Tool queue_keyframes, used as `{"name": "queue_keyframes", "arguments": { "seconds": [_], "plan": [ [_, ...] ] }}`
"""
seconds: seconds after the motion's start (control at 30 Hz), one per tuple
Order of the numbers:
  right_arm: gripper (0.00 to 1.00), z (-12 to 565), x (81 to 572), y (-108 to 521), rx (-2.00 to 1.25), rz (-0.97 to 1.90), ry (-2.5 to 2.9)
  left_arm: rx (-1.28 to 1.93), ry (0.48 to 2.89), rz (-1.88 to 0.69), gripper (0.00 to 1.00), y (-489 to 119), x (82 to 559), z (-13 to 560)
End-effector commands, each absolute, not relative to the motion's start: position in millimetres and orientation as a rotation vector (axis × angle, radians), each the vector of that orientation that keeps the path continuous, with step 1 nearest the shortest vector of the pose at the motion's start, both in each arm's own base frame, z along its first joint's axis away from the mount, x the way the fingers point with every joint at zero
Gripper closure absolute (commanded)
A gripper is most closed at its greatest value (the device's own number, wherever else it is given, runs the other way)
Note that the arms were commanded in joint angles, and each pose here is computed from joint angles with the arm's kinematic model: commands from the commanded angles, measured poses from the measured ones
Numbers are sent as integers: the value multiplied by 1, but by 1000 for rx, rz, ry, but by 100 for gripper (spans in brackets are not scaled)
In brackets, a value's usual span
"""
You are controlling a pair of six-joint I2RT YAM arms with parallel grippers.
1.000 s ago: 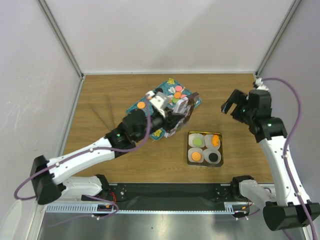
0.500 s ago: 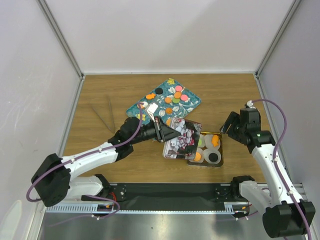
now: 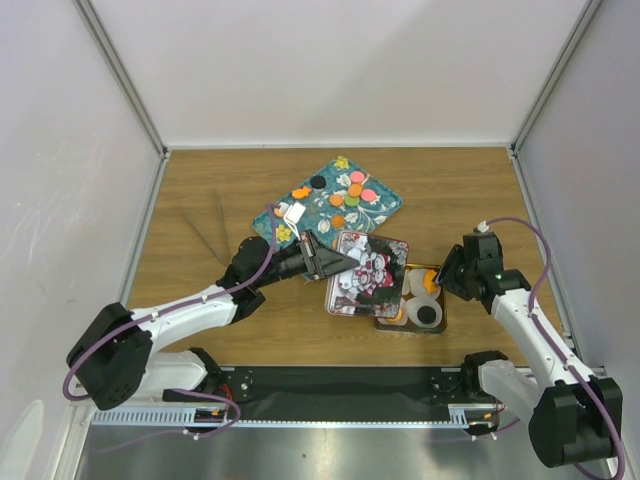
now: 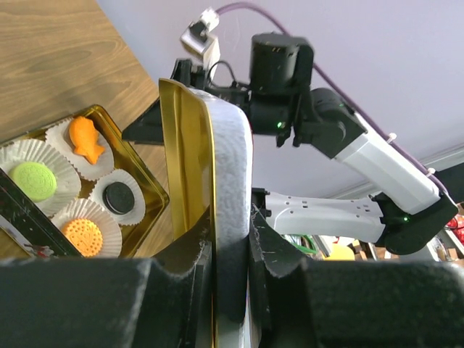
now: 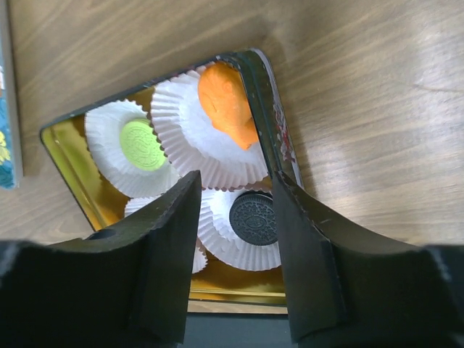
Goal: Pack the cookies
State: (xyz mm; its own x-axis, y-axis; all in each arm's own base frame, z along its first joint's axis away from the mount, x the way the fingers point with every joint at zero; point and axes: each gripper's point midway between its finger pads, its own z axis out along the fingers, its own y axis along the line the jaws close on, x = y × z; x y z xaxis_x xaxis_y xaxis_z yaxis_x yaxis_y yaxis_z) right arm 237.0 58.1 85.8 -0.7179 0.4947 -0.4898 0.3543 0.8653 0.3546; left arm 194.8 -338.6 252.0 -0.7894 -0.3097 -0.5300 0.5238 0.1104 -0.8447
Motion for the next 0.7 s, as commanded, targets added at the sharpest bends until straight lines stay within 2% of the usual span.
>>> {"name": "queue_keyframes", "arguments": {
  "seconds": [0.0, 0.33, 0.47, 0.67],
  "plan": [
    [52, 85, 249, 56, 636, 278, 2387, 250, 1670, -1789, 98, -331, 192, 279],
    [55, 83, 249, 57, 617, 259, 2386, 251, 1688, -1779, 98, -325, 196, 272],
    [54, 96, 249, 43, 632, 186, 2339, 248, 1701, -1772, 98, -324, 198, 269],
    [52, 82, 245, 44, 673, 219, 2365, 250, 1704, -1771, 98, -324, 199, 268]
  ]
}}
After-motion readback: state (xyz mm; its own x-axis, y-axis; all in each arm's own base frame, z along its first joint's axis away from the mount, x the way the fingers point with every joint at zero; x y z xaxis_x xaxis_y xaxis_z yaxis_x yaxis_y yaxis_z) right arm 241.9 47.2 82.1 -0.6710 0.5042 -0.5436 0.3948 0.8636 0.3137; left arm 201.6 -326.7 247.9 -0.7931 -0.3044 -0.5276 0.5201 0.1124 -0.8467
